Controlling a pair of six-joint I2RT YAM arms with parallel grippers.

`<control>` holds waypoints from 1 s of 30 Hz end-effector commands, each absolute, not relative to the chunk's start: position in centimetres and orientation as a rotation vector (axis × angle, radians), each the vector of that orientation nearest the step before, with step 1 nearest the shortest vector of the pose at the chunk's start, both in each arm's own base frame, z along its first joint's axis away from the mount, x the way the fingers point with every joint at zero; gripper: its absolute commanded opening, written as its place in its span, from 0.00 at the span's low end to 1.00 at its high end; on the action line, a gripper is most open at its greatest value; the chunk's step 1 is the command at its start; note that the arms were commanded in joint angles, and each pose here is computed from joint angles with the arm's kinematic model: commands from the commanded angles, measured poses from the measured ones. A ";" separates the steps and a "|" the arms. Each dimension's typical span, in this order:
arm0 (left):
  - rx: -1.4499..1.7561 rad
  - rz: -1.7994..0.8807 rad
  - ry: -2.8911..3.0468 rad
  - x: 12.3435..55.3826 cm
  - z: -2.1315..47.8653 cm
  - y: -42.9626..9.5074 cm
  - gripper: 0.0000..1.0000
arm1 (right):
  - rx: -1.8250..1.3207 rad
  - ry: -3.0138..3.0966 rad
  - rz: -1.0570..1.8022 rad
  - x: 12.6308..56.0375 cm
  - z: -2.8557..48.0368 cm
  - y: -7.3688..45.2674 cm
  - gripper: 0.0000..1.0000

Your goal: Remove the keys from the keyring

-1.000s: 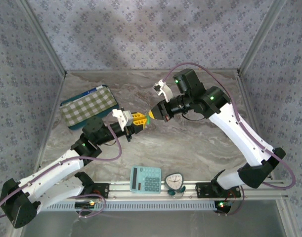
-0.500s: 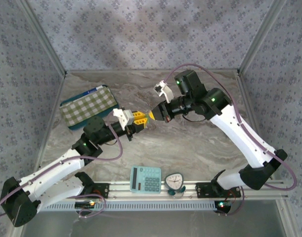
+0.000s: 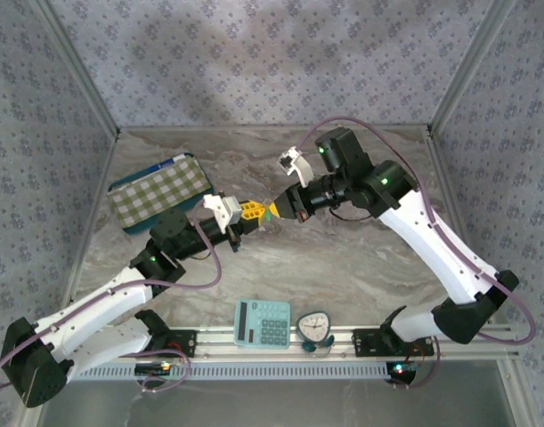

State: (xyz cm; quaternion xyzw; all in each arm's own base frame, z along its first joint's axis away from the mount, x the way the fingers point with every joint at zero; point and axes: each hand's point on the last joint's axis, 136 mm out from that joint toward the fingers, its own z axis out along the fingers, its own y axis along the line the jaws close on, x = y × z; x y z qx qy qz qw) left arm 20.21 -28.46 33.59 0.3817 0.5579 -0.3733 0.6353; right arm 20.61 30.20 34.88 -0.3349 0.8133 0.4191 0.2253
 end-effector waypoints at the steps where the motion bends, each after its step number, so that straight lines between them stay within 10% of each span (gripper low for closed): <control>1: 0.874 -0.852 1.217 19.7 35.8 -28.4 0.00 | -0.897 2.227 1.188 20.4 35.5 29.7 0.00; 30: 1.067 -0.848 1.568 19.9 34.8 -29.7 0.00 | -0.735 2.220 1.312 21.7 31.8 28.9 0.00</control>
